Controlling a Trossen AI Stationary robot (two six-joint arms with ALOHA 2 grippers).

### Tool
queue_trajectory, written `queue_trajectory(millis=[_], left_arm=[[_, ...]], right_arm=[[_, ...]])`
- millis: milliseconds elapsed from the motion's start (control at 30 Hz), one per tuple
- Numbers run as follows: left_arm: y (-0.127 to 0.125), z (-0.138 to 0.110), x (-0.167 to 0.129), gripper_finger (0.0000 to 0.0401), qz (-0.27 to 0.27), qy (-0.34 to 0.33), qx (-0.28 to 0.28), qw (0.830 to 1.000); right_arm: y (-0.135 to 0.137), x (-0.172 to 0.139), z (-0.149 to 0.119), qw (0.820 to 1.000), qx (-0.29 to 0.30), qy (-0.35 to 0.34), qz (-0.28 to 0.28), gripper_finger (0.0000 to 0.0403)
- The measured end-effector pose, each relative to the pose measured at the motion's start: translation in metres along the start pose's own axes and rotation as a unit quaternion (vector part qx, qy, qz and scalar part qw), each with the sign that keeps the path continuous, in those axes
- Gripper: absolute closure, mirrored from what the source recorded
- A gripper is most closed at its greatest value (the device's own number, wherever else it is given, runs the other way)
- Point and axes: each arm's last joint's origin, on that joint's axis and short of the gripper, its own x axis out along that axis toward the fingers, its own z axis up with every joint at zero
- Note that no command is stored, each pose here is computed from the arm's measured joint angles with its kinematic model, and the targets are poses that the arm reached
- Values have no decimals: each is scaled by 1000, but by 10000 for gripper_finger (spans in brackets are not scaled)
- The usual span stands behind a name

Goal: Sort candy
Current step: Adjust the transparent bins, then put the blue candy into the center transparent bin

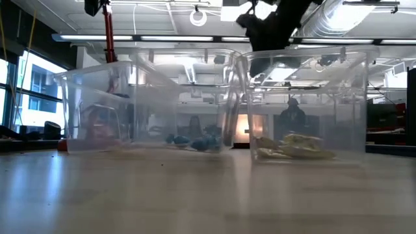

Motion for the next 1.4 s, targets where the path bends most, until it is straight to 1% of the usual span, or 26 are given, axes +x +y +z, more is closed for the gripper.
queue_trajectory(millis=[67,167,267,367,433,500,600,733,867,967,1033,1100,1167,1233,1300,1400], left_arm=[[0,0,0,401,0,0,0,1000],[0,0,0,401,6,-4,0,1000],[0,0,0,401,7,-5,1,1000],[0,0,0,401,8,-5,0,1000],[1,0,0,401,8,-5,-4,1000],[0,0,0,401,8,-6,-8,1000],[0,0,0,401,8,-6,-8,1000],[1,1,0,401,15,-11,-12,1000],[1,1,0,401,17,-13,-28,999],[1,1,0,401,17,-13,-45,999],[1,1,0,401,18,-14,-55,998],[1,1,0,401,22,-17,-65,997],[1,1,0,401,26,-20,-76,997],[2,1,0,401,26,-22,-85,996],[1,1,0,401,26,-23,-94,995],[1,2,0,401,26,-23,-103,994]], right_arm=[[-1,-17,10,1000,-19,7,-12,403],[-6,-38,19,996,-51,35,-58,403],[-6,-66,36,991,-70,-5,-110,403],[-14,-88,57,984,-82,-50,-149,403],[-25,-94,70,981,-82,-65,-162,403],[-42,-95,81,979,-74,-65,-180,403],[-77,-83,92,977,-47,-43,-203,403],[-124,-54,95,985,-1,-20,-172,403],[-159,-23,89,985,31,-40,-166,402],[-177,-5,82,985,54,-66,-152,392],[-187,4,78,986,72,-83,-126,375],[-194,15,75,988,85,-92,-93,350],[-200,27,72,990,92,-84,-70,318],[-204,43,68,992,91,-59,-62,285],[-205,59,65,994,83,-35,-66,254],[-206,79,67,994,71,-25,-73,217]])
